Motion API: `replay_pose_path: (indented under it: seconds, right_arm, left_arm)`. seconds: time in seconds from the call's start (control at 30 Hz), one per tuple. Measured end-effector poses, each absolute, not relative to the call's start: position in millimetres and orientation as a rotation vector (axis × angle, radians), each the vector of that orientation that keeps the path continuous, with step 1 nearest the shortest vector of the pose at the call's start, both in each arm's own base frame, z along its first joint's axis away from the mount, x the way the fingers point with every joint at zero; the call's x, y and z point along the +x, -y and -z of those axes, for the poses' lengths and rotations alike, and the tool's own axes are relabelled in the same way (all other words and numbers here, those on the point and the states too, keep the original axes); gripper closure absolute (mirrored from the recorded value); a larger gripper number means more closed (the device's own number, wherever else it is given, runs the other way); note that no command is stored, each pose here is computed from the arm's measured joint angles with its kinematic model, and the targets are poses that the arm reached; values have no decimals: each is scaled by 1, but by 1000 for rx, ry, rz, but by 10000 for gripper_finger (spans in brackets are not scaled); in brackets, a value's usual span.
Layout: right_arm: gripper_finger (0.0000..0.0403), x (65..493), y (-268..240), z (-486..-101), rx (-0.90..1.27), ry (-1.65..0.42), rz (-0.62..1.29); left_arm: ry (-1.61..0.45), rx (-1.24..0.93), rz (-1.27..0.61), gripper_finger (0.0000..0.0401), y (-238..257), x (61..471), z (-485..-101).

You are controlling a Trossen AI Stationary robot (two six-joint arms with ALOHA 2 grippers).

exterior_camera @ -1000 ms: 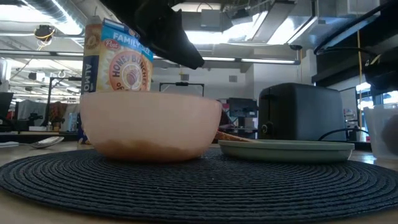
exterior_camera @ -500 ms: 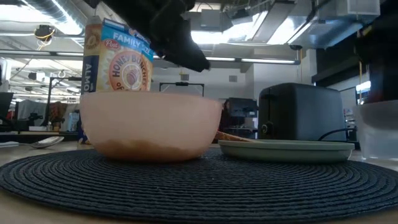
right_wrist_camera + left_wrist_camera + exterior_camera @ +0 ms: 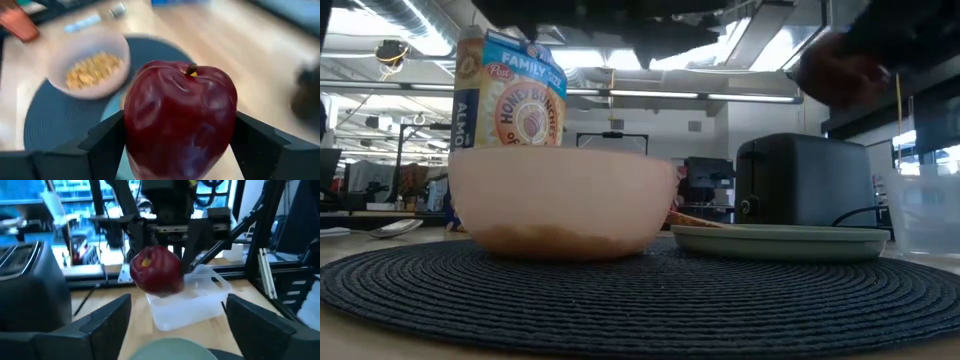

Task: Arrange a breakfast setting
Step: Put the red apple on the light blue plate to the right of the toasted bread

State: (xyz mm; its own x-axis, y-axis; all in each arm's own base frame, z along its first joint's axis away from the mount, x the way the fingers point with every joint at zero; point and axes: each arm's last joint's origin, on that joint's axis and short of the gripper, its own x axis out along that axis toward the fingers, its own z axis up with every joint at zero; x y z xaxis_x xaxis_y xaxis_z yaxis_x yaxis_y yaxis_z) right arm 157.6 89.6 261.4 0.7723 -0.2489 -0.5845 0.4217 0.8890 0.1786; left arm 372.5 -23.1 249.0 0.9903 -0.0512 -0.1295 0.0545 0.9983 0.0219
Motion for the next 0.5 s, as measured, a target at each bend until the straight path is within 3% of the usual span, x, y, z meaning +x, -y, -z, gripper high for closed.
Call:
replay_pose_path:
  seconds: [0.23,0.37,0.5]
  right_arm:
    - [103,172,-98,-271,215,-429,324]
    - [103,174,-98,-273,306,-372,365]
    - [103,176,-99,-277,397,-321,367]
  left_arm:
    - [-50,353,59,38,28,392,-220]
    - [12,659,75,23,44,395,-214]
    - [88,782,17,15,54,399,-218]
